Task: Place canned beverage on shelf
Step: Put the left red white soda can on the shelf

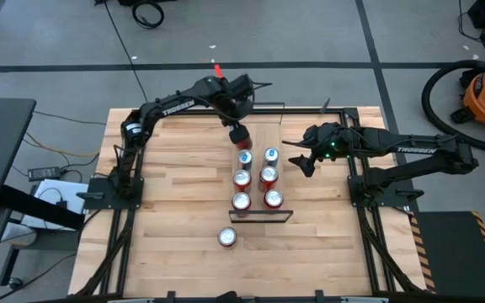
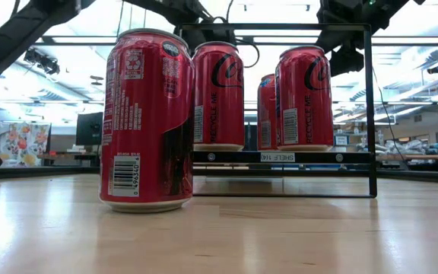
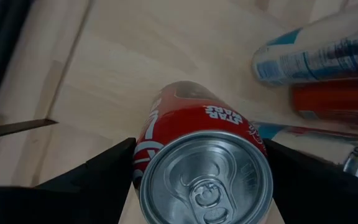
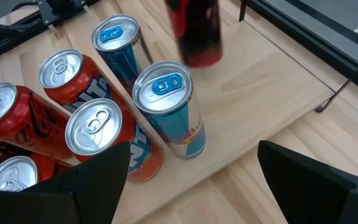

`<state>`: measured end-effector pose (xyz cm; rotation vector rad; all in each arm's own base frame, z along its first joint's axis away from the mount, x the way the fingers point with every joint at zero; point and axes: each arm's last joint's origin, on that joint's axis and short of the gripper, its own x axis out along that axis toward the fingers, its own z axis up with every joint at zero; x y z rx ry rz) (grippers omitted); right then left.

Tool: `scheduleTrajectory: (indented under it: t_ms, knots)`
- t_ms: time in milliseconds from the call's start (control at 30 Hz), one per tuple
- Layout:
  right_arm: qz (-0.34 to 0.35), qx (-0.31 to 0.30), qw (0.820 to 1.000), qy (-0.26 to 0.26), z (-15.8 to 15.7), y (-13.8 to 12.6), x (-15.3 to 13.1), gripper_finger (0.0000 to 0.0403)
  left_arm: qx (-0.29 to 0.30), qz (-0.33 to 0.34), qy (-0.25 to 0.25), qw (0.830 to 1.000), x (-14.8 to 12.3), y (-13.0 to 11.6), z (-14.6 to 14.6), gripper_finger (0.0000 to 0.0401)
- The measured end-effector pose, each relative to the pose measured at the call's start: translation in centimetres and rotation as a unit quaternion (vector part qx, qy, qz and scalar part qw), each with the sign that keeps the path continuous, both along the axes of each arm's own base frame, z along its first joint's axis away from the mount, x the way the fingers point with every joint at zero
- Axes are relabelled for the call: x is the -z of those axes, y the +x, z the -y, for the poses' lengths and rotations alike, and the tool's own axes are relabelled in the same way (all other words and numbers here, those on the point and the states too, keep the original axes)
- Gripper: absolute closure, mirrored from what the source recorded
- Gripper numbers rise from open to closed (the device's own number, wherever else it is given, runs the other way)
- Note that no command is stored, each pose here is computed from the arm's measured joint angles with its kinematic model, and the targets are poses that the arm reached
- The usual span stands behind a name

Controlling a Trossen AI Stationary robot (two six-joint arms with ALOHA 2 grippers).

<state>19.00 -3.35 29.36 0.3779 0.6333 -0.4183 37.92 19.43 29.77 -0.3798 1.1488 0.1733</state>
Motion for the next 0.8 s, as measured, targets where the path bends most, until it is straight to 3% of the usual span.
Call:
scheduleTrajectory:
  t_ms: [400, 800]
  knots:
    - [-0.001, 0.006, 1.000, -0.007, 0.1, 0.0, 0.0, 0.0039, 0.020, -0.001, 0.045, 0.999, 0.2, 0.7, 0.5, 0.0072]
    - [-0.001, 0.006, 1.000, -0.007, 0.1, 0.0, 0.0, 0.0039, 0.041, -0.001, 0.025, 0.999, 0.6, 1.0, 1.4, 0.0072]
